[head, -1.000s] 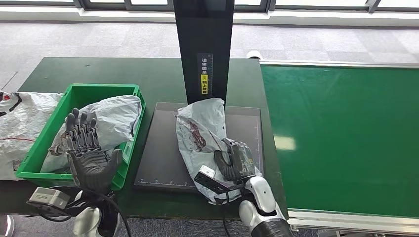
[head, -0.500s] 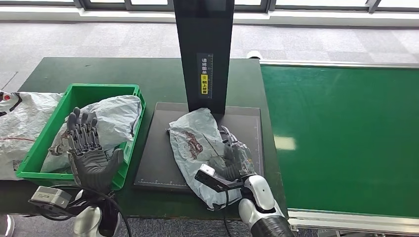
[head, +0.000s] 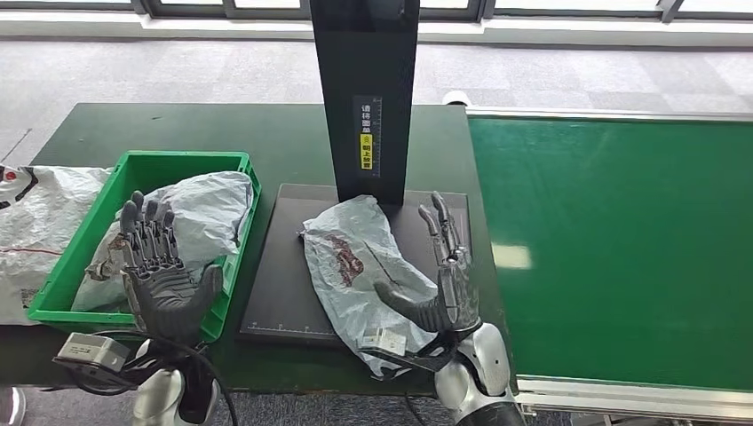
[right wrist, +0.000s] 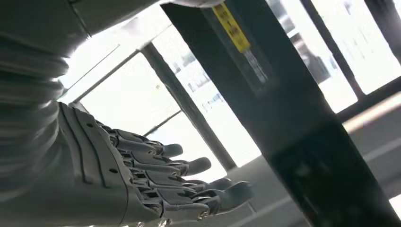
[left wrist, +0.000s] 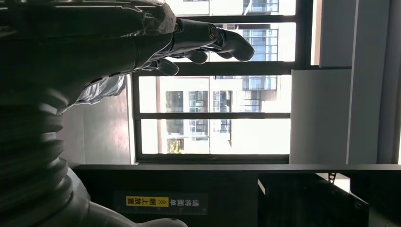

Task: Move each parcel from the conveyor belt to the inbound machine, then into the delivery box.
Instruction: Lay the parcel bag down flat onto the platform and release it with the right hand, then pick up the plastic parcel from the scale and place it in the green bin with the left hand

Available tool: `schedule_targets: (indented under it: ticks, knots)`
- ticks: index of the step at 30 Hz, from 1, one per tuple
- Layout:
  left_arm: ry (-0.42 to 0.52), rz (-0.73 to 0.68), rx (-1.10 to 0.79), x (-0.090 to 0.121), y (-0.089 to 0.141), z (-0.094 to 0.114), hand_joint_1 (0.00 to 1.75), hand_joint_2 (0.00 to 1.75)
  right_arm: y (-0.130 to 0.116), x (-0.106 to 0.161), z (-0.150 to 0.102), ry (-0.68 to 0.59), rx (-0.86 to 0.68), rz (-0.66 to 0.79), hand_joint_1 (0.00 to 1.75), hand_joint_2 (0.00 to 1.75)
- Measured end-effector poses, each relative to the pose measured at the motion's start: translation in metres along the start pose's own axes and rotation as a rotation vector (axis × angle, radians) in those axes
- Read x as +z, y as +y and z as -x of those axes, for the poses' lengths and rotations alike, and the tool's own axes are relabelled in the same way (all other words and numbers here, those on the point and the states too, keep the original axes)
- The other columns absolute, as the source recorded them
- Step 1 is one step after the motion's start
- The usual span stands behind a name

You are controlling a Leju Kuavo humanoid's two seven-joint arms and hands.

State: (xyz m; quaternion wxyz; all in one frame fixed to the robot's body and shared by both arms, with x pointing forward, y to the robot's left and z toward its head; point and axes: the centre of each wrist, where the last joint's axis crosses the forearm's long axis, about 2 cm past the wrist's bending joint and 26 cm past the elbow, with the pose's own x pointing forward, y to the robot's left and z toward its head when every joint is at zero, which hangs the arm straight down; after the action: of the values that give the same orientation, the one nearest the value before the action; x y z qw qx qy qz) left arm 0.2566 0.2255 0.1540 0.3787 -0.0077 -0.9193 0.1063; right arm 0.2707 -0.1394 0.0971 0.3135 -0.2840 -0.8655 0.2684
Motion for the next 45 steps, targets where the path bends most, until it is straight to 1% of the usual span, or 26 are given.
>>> schedule_targets:
  ticks: [4,7,11,14,20,24,27,32,34,37,41,45]
  knots:
    - [0.014,-0.01,-0.02,0.003,0.0,0.002,0.0,1.75,-0.029,-0.008,-0.008,0.0,0.023,0.162,0.0,1.75]
    - [0.024,-0.01,-0.036,0.004,0.0,0.005,0.0,1.75,-0.048,-0.016,-0.011,-0.01,0.044,0.252,0.0,1.75]
    - [0.045,0.019,-0.153,0.005,-0.003,0.01,0.0,1.75,-0.067,-0.021,-0.013,-0.003,0.04,0.352,0.0,1.75]
    - [0.063,0.063,-0.237,0.003,-0.011,0.016,0.0,1.75,-0.079,-0.026,-0.016,-0.004,0.029,0.419,0.0,1.75]
    - [0.089,0.122,-0.287,0.0,-0.023,0.026,0.0,1.75,-0.094,-0.032,-0.02,-0.022,0.03,0.489,0.0,1.75]
    - [0.135,0.236,-0.379,-0.004,-0.041,0.039,0.0,1.75,-0.106,-0.037,-0.025,-0.039,0.016,0.55,0.0,1.75]
    - [0.165,0.308,-0.412,-0.007,-0.059,0.051,0.0,1.75,-0.109,-0.04,-0.028,-0.041,-0.013,0.582,0.0,1.75]
    - [0.226,0.392,-0.448,-0.003,-0.084,0.068,0.0,1.75,-0.107,-0.043,-0.033,-0.031,-0.061,0.596,0.0,1.75]
    - [0.27,0.436,-0.468,0.0,-0.093,0.075,0.0,1.75,-0.106,-0.044,-0.034,-0.039,-0.07,0.596,0.0,1.75]
    - [0.363,0.514,-0.518,0.009,-0.105,0.085,0.0,1.75,-0.105,-0.044,-0.035,-0.04,-0.083,0.598,0.0,1.75]
    - [0.461,0.597,-0.603,0.025,-0.115,0.096,0.0,1.75,-0.104,-0.044,-0.034,-0.032,-0.095,0.601,0.0,1.75]
    - [0.516,0.649,-0.637,0.035,-0.117,0.102,0.0,1.75,-0.103,-0.044,-0.034,-0.03,-0.096,0.6,0.0,1.75]
